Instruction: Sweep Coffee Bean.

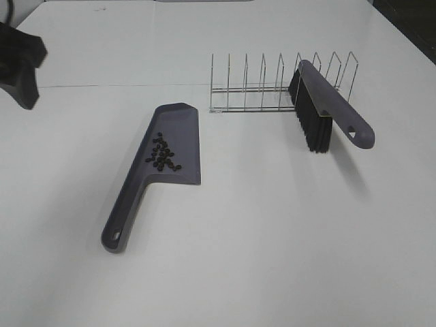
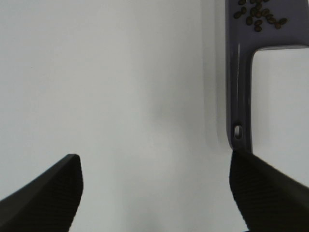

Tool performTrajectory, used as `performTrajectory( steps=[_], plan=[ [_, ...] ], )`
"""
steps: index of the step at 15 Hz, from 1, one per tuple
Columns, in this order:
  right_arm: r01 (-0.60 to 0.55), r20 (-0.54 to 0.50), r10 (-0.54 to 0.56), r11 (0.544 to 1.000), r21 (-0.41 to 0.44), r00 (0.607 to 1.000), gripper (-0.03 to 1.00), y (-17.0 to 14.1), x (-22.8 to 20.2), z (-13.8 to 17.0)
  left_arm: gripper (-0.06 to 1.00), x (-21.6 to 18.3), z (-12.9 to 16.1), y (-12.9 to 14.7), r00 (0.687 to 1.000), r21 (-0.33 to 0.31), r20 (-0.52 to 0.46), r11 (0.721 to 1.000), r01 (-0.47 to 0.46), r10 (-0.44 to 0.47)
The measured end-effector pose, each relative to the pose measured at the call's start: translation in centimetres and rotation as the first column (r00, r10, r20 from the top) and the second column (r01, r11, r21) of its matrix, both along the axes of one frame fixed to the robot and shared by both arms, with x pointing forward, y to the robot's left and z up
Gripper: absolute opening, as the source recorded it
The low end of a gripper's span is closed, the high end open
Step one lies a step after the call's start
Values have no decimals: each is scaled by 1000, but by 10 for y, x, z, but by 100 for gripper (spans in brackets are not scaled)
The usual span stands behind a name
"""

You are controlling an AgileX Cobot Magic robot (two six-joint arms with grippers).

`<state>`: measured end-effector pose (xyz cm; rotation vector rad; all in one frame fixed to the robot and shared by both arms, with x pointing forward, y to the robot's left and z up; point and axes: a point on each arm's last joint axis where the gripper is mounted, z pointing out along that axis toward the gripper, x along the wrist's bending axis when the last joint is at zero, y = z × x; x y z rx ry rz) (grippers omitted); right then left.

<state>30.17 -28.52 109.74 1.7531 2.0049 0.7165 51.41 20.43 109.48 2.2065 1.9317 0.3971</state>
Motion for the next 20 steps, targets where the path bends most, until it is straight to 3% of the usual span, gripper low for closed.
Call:
performTrajectory(
  steps=[2,4,6,8,11,12,16,20],
  plan=[
    [-1,29,1,1000,5,1000,75,-3,-14,-10,78,-40,23,16,998,-28,70,1000,0,2],
    [-20,53,20,1000,-6,998,75,-5,-23,-18,78,-73,27,30,995,-42,101,999,0,5],
    [-49,109,51,999,-21,993,75,-8,-39,-28,78,-130,19,53,986,-70,169,998,5,7],
    [-63,146,65,998,-23,987,75,-9,-46,-34,78,-161,10,66,975,-91,224,996,14,6],
    [-138,235,141,990,-28,962,75,-6,-55,-41,78,-210,-17,85,937,-133,349,990,44,5],
    [-202,265,199,979,-17,944,75,-1,-58,-41,78,-228,-33,93,891,-142,454,985,96,-22],
    [-220,299,210,975,0,931,75,2,-53,-44,78,-248,-41,100,827,-136,560,979,151,-50],
    [-218,308,207,976,1,929,75,2,-52,-45,78,-251,-41,101,819,-138,571,977,161,-54]
  ],
)
